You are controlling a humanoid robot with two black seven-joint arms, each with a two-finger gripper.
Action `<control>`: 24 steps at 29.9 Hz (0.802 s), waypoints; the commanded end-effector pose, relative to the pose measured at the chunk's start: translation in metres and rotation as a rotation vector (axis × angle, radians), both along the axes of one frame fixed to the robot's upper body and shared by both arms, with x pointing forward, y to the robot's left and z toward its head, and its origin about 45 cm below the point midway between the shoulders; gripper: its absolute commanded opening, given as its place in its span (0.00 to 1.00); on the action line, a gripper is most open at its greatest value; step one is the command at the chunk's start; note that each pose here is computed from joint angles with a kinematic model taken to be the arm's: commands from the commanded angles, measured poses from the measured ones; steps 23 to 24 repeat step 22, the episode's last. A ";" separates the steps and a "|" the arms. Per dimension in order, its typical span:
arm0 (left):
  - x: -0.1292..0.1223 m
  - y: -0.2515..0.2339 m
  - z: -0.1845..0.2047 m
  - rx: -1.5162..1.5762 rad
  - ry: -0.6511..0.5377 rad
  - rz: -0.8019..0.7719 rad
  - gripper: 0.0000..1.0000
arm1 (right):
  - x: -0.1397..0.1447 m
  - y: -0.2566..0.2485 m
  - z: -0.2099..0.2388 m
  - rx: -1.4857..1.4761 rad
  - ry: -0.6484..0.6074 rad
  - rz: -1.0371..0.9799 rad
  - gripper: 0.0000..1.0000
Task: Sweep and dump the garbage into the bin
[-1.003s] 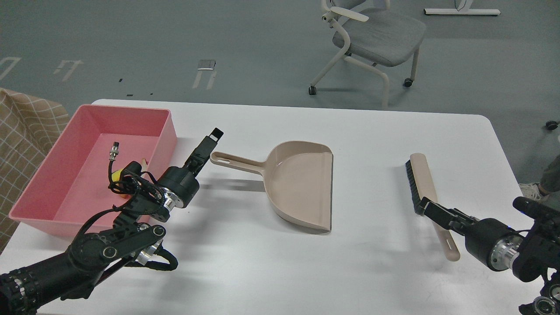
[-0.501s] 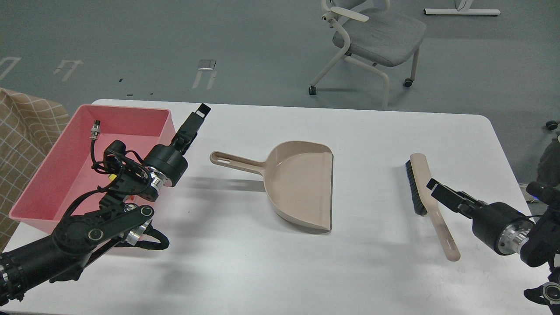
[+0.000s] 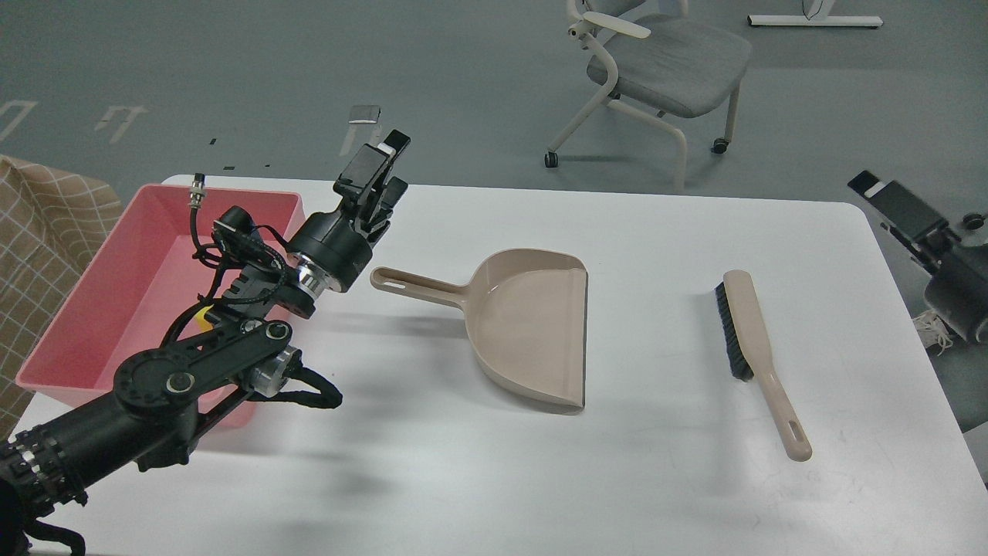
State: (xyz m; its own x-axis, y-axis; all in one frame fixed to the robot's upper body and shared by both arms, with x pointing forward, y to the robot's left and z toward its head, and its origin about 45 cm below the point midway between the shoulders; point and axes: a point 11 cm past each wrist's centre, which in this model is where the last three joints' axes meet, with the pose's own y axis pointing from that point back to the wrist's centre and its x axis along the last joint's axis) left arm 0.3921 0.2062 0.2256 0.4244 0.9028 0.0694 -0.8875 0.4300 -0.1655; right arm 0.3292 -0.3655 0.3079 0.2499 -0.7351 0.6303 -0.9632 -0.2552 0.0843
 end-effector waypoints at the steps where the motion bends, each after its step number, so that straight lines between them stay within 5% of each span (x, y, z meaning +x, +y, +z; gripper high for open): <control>1: 0.006 -0.019 0.022 -0.176 0.006 -0.095 0.98 | 0.008 0.010 0.022 0.184 -0.077 0.037 0.99; 14: 0.012 -0.045 0.082 -0.373 -0.091 -0.335 0.98 | 0.015 0.073 0.039 0.780 -0.174 0.224 1.00; 24: -0.001 -0.041 0.084 -0.417 -0.097 -0.388 0.98 | 0.013 0.078 0.041 0.831 -0.188 0.240 0.99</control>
